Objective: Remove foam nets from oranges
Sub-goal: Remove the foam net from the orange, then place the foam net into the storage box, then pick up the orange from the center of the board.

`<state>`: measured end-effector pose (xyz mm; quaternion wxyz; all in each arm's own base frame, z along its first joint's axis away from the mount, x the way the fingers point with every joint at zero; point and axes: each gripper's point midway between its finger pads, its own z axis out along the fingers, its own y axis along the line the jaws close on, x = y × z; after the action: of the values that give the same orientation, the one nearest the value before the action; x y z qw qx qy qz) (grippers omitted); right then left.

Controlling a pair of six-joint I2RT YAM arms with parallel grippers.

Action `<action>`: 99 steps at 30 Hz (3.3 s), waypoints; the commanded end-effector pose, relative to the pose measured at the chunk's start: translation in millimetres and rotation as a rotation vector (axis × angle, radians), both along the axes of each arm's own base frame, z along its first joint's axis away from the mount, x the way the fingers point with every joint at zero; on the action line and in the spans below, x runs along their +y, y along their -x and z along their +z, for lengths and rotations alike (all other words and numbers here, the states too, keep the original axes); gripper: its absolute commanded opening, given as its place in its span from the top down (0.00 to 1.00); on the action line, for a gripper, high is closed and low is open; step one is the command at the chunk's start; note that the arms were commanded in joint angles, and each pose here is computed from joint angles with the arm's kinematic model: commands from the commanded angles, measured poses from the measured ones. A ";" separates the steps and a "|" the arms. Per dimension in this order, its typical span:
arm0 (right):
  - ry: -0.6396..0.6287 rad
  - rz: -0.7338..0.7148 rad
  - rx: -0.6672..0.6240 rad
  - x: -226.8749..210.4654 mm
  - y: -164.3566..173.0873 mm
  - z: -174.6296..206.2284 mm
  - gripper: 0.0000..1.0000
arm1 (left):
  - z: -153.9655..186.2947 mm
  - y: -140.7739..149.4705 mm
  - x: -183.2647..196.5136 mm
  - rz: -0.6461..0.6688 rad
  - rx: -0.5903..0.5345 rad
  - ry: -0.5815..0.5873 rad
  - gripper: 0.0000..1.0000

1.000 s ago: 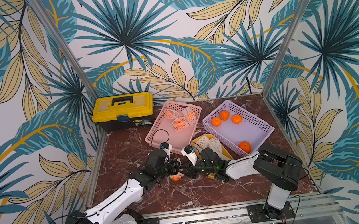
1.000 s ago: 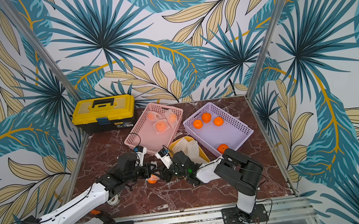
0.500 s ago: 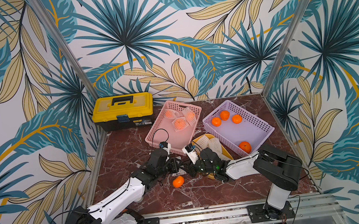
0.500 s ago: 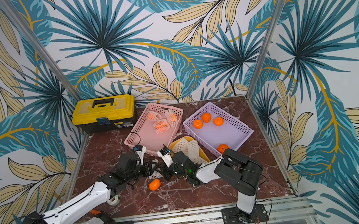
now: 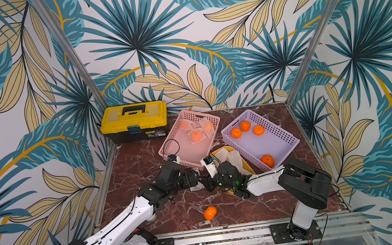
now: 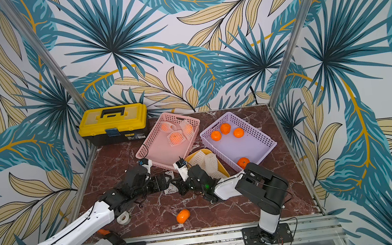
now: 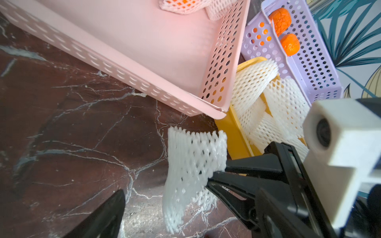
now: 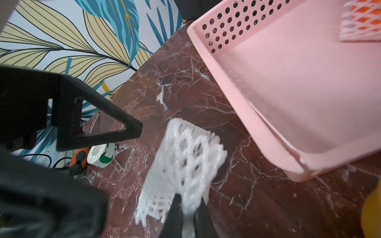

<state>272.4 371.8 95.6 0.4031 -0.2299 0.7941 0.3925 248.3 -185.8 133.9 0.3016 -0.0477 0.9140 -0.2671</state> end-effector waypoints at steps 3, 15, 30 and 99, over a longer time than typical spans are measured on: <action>-0.040 -0.041 -0.016 -5.7 -3.3 29.9 0.90 | 19.6 9.8 12.5 0.024 -0.043 0.013 0.00; -0.008 -0.177 -0.050 -51.0 -9.3 83.4 0.89 | 66.0 39.8 -22.9 -0.239 -0.160 0.214 0.00; 0.299 -0.291 0.266 -166.5 20.4 77.4 0.83 | -35.5 148.9 -89.3 -0.663 0.287 -0.057 0.01; 0.665 -0.383 0.503 -190.4 -26.0 -14.6 0.34 | 57.1 64.9 -42.4 -0.203 -0.242 -0.042 0.59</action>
<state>288.1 184.0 81.0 0.1630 -0.1100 0.9756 0.0973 171.3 -232.1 177.8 0.3446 0.1026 0.8917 -0.2749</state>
